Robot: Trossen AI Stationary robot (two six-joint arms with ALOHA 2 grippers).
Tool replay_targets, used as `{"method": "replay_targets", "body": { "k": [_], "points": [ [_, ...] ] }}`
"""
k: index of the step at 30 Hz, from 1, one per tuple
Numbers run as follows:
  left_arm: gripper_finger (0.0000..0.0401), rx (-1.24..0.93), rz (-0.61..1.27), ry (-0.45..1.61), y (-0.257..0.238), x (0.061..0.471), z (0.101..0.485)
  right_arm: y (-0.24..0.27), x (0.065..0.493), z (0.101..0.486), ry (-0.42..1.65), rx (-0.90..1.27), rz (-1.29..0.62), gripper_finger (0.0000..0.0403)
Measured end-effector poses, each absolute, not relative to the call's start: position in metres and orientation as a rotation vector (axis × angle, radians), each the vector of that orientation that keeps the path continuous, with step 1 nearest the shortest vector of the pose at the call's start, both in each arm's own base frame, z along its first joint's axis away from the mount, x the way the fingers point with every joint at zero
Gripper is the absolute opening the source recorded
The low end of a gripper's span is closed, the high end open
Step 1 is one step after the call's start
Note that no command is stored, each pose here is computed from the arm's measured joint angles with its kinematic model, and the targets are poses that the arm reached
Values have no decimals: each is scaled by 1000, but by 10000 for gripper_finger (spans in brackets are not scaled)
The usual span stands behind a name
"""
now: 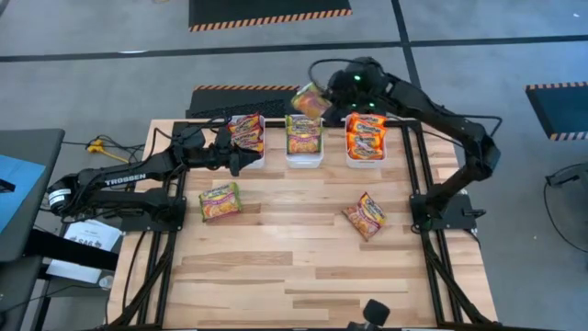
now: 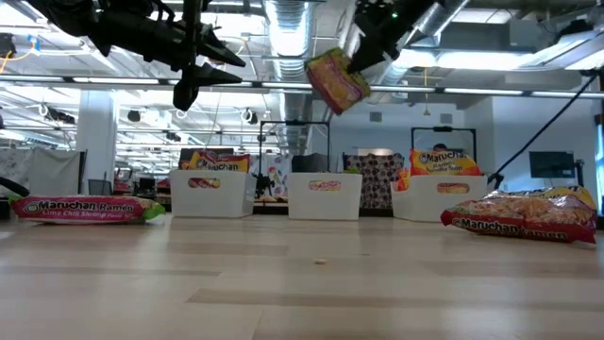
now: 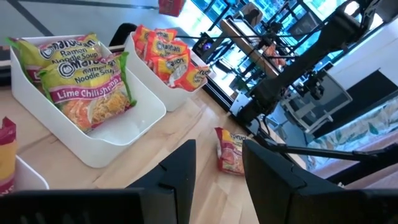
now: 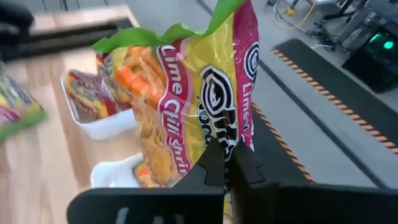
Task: Sort Maruchan noodles
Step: Put the green noodle pack into the middle white bin
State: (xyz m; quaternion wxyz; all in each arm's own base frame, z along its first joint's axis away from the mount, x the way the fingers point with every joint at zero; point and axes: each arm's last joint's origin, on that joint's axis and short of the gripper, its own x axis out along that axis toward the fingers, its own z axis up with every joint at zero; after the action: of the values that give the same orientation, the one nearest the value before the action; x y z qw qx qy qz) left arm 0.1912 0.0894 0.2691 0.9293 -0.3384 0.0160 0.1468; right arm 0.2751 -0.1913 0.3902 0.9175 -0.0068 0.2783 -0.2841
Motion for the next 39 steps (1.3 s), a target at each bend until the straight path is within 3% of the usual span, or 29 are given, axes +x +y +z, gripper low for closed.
{"method": "replay_targets", "body": {
  "k": [10,27,39],
  "points": [
    [116,-687,301,34,89,191,269,-210,320,378,841,-18,-538,11],
    [116,-700,311,67,89,191,266,-204,374,291,1203,-96,-380,11],
    [116,-700,311,68,89,191,266,-191,383,284,1194,-147,-371,11]
  ]
}}
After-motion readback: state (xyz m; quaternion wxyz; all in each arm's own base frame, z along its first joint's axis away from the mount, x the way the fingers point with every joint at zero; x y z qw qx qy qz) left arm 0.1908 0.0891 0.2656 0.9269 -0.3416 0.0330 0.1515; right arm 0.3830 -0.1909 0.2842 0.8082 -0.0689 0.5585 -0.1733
